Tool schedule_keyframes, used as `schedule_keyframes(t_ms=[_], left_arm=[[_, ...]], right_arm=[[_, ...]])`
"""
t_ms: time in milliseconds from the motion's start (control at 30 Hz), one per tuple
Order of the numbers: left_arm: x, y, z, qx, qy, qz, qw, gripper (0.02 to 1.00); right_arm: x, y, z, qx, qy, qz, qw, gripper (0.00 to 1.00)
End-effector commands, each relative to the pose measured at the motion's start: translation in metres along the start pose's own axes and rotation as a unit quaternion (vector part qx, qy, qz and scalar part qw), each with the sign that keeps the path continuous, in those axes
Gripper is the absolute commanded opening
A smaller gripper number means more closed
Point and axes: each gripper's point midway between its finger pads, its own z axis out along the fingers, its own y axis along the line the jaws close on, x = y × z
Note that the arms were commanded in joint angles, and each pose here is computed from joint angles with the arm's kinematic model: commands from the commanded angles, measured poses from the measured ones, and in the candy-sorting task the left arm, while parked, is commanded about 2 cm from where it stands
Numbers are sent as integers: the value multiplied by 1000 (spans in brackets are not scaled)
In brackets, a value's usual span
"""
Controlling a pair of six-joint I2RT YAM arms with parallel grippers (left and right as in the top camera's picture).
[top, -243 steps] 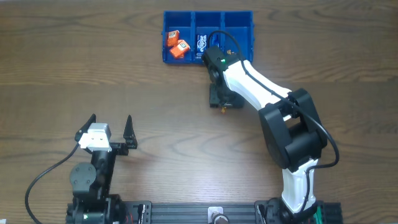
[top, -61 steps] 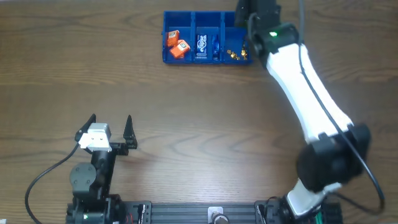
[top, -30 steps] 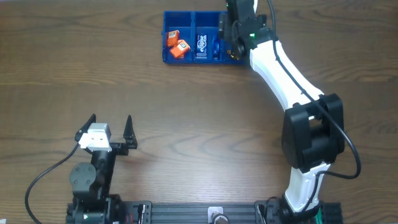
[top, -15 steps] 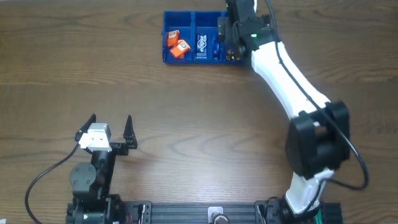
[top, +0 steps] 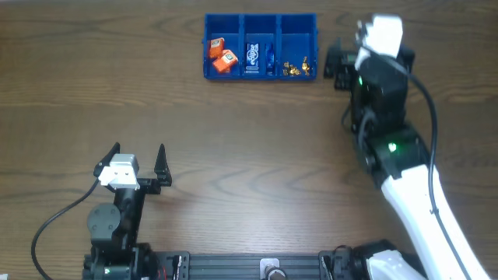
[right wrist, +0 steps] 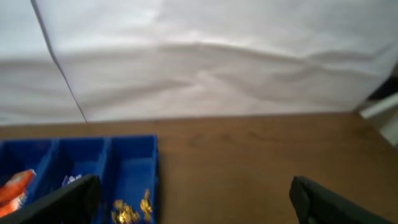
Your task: Sort Candies Into Trays
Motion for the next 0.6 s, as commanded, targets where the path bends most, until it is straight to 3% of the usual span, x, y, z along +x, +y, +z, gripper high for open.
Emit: schedule_keyframes(t_ms=[33,333,600], left_arm=[[16,-2,1,8,24,-1,1000,998],[16,-2,1,8,24,-1,1000,998],[16,-2,1,8,24,-1,1000,998]], right_arm=[[55,-17,-24,-49,-3,26,998,998],[120,-75,-72,10,-82,56,995,998],[152,-70,-86,-11,-126,60,990,998]])
